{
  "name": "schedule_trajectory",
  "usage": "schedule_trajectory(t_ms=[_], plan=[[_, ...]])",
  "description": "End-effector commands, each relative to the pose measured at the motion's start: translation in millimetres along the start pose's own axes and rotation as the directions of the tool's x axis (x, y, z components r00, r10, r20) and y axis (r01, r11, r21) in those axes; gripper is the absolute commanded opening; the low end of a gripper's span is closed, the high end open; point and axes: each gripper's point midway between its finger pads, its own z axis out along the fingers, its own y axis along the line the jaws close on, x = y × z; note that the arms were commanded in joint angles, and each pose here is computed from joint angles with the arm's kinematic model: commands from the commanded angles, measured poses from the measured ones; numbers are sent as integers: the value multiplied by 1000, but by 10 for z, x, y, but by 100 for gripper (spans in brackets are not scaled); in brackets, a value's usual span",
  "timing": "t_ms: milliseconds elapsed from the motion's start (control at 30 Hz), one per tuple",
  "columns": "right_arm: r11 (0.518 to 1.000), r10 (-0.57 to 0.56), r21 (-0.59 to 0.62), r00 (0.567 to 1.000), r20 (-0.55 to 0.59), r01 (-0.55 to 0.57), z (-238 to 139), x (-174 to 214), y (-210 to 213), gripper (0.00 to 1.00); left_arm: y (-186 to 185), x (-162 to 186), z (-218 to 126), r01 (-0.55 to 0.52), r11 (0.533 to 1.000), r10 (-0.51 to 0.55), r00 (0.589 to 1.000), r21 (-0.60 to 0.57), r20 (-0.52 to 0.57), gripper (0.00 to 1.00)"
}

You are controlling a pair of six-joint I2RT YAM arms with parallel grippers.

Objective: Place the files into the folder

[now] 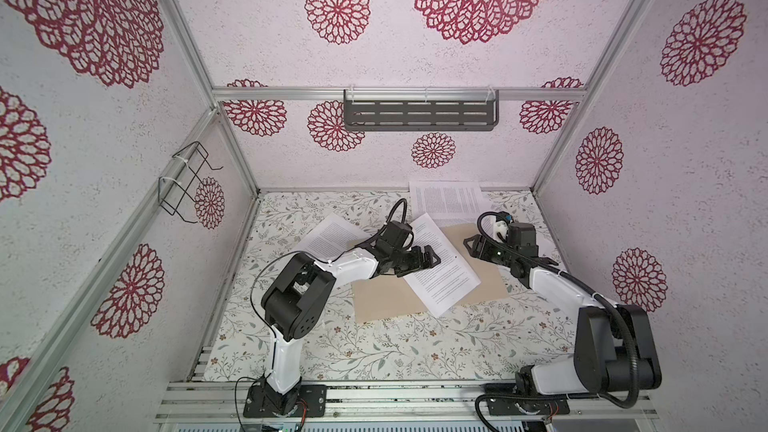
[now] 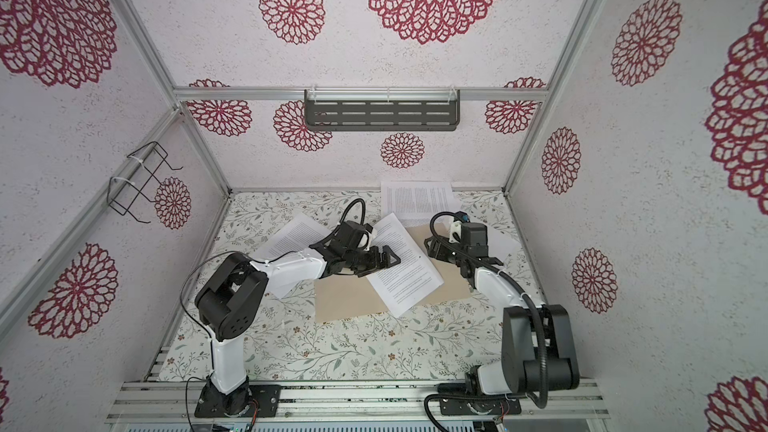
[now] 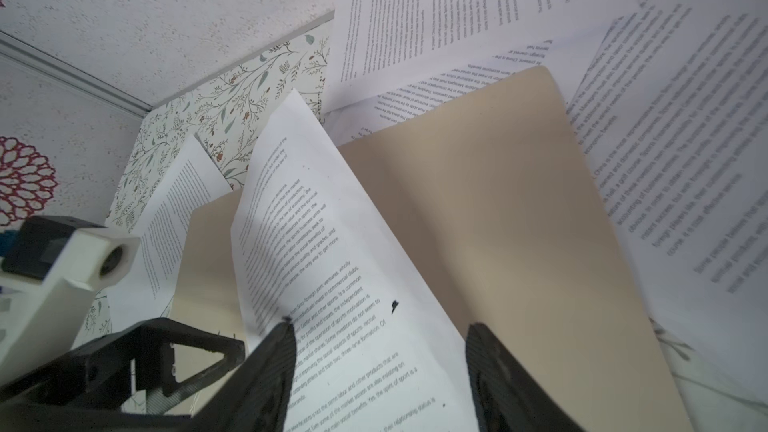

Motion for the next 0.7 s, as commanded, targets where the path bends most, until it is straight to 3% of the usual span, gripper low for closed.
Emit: schedule_trajectory(t_ms=[0,267,400,667], plan=[[991,-6,-134,999,35,11,107,-188,156,67,-73,-170,44,9,998,-11,999,56,38,97],[970,36,-239,999,-32,-42,498,-147,70,70,193,-156,179,56,998,-57,998,30,31,98],[958,27,-284,997,-66,-45,605,-117,97,79,272,-161,168,63,998,-64,997,26,32,98],[944,17,-325,992,-129,-58,744,17,87,78,403,-104,174,63,998,-63,998,11,10,98]])
